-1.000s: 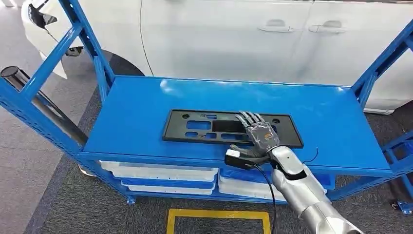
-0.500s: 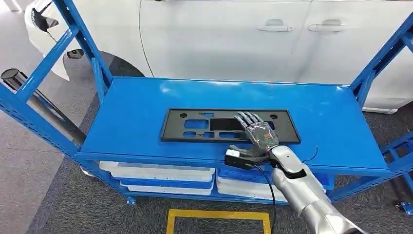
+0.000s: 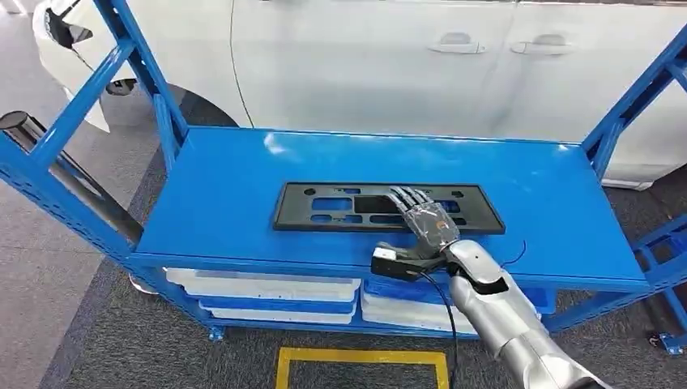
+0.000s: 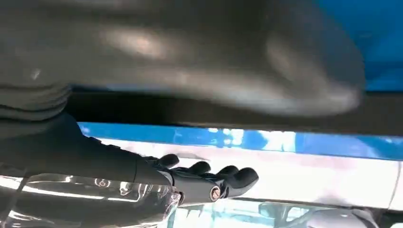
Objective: Take the parts from the cabinet and place them on the table.
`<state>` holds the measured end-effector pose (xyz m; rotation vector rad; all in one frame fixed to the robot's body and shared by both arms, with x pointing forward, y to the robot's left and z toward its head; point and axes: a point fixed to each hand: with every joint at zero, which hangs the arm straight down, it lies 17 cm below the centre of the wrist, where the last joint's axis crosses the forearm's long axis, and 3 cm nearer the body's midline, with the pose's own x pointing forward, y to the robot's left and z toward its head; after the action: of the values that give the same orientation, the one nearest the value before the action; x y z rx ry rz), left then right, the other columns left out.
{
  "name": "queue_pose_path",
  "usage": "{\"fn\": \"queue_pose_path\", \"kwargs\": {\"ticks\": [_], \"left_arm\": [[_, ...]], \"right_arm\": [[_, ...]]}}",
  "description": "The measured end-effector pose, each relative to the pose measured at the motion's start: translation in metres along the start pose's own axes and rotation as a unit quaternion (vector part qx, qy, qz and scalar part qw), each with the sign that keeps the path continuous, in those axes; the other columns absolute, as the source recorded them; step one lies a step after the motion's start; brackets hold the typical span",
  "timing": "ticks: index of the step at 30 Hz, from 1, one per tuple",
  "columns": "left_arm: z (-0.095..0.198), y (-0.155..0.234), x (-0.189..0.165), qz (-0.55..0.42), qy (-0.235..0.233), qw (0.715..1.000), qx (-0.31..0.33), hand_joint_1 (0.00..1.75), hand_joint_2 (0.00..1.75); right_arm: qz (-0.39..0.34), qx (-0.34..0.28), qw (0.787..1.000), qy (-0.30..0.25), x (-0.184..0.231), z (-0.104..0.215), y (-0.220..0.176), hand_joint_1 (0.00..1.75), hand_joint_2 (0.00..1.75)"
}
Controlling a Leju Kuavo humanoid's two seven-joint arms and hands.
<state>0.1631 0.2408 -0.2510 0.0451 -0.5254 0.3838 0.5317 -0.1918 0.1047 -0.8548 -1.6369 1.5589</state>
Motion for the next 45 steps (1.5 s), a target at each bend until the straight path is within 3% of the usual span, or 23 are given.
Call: {"fn": "queue_pose_path", "kwargs": {"ticks": [45], "left_arm": [[0.002,-0.002,-0.004,0.001,0.003,1.0,-0.002,0.0,0.0]], "right_arm": [[0.019,-0.01,1.0,0.009,-0.01,-0.006,-0.01,0.0,1.75]]}}
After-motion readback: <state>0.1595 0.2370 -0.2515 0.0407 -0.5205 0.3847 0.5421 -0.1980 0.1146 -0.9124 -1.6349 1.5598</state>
